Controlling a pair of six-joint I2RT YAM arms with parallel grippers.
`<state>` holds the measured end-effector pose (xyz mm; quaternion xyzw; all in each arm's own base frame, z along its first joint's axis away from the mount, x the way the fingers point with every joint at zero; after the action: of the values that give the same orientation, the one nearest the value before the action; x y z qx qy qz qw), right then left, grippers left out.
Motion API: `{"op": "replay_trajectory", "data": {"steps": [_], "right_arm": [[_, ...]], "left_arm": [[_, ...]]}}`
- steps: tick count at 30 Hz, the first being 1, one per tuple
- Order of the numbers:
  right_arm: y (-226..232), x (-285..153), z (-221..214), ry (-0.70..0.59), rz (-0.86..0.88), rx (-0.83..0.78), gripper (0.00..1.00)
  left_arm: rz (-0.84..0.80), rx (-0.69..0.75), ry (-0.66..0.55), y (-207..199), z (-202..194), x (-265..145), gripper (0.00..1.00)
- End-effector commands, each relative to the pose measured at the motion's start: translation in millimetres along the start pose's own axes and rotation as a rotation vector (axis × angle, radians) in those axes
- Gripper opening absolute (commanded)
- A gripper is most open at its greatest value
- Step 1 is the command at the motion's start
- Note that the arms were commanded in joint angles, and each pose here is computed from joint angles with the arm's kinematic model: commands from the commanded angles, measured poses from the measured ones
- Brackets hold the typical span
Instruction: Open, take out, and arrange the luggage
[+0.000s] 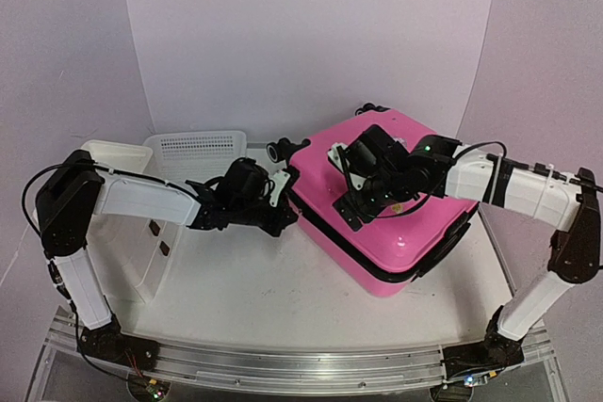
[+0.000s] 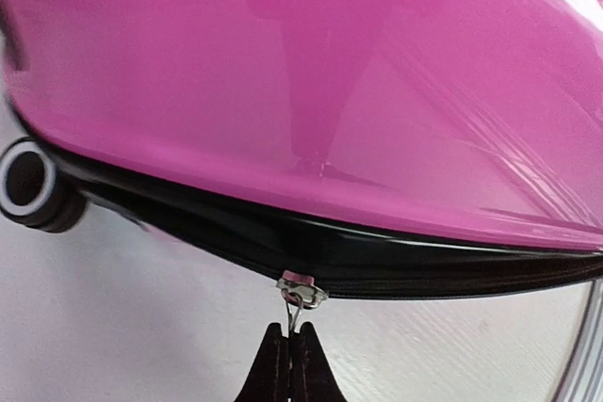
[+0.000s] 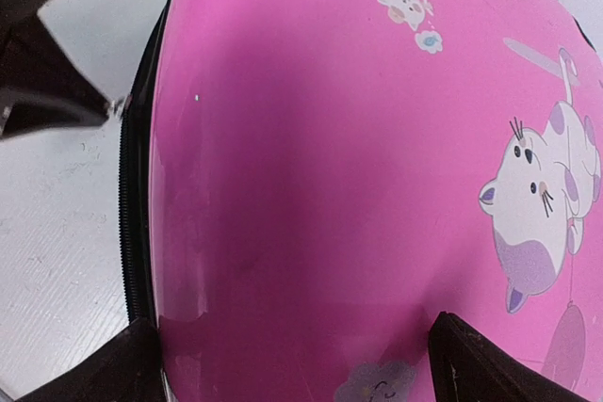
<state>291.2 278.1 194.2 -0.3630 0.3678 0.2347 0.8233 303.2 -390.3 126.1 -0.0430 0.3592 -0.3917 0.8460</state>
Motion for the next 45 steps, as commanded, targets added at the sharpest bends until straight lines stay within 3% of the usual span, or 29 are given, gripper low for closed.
{"op": "replay_trajectory", "data": {"steps": [1, 6, 9, 12, 19, 26, 30, 35, 45], "right_arm": [[-15, 25, -132, 0.439, -0.025, -0.091, 0.98], [-6, 13, -142, 0.411, 0.042, -0.055, 0.98], [1, 9, -146, 0.404, 0.082, -0.026, 0.97], [2, 3, -145, 0.381, 0.097, 0.016, 0.97], [-1, -27, -139, 0.371, 0.130, 0.148, 0.98], [-3, -73, -140, 0.321, 0.196, 0.499, 0.98], [-14, -73, -158, 0.341, 0.161, 0.548, 0.98], [-19, -66, -175, 0.396, 0.126, 0.593, 0.98], [-85, -49, -195, 0.467, 0.026, 0.626, 0.98]], "left_arm": [[0.259, 0.000, -0.154, 90, 67, -35, 0.00], [0.429, 0.019, -0.192, 158, 108, -22, 0.00], [0.436, -0.019, -0.225, 187, 132, -11, 0.00], [0.365, -0.042, -0.236, 185, 143, 0, 0.00], [0.167, -0.055, -0.152, 122, 104, 16, 0.00], [0.072, -0.146, -0.067, 78, 56, 20, 0.00], [0.026, -0.194, -0.034, 56, 38, 20, 0.00], [-0.030, -0.141, -0.029, 5, 28, 12, 0.00], [-0.136, -0.054, 0.006, -94, -9, 0, 0.00]]}}
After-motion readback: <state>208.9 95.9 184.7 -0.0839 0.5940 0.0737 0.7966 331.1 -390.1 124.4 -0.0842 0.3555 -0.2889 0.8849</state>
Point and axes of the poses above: each gripper's point midway between its finger pads, its own x axis out along the fingers, its own y axis along the line the jaws close on, z = x × y, the point moved 1 cm from there along -x, back along the fingers, and after that the axes turned 9 degrees about -x, right-handed, at the moved point
